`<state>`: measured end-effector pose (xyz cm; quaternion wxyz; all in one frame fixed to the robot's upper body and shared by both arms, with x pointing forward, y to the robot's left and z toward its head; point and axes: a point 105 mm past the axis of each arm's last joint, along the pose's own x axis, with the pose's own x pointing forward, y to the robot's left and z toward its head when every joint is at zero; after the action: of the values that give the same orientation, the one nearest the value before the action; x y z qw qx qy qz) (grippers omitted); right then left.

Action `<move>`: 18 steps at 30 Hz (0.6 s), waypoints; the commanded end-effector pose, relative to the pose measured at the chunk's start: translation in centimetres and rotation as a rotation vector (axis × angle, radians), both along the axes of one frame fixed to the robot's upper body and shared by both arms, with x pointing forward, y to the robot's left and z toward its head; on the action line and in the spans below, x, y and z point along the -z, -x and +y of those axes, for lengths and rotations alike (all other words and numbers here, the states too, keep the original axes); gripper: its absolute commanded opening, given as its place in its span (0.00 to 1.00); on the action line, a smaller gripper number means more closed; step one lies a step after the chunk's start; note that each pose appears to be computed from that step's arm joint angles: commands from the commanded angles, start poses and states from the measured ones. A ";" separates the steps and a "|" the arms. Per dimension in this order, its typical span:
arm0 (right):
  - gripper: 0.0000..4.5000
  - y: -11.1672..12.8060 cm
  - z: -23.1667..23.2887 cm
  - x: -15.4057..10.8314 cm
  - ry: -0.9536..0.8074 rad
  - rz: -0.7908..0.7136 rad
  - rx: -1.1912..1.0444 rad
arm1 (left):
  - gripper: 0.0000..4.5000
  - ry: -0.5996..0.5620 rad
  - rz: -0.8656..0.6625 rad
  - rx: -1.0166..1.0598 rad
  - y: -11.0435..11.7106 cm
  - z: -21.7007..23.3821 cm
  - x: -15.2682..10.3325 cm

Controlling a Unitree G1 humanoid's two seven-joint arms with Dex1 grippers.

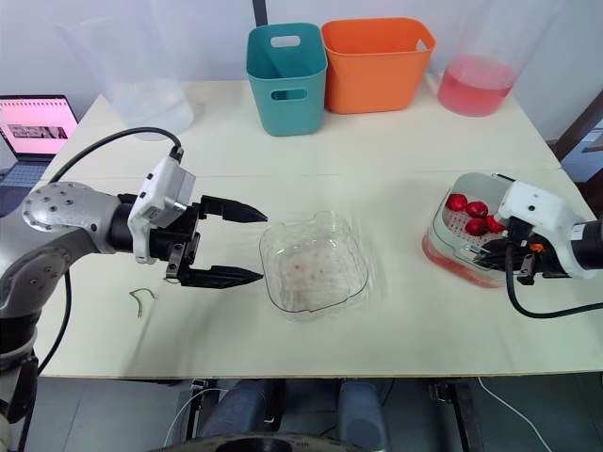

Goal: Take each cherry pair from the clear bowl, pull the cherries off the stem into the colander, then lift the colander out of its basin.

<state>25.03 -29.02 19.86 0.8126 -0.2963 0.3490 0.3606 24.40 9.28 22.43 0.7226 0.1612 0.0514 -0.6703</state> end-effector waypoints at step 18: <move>0.04 0.1 0.1 -4.3 0.045 -0.085 -0.037 | 1.00 0.027 -0.053 -0.005 -1.4 0.5 -0.3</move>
<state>24.91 -29.12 22.18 0.8088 -0.3103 0.3422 0.3639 25.80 9.69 21.94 0.7289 0.1547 0.0433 -0.6655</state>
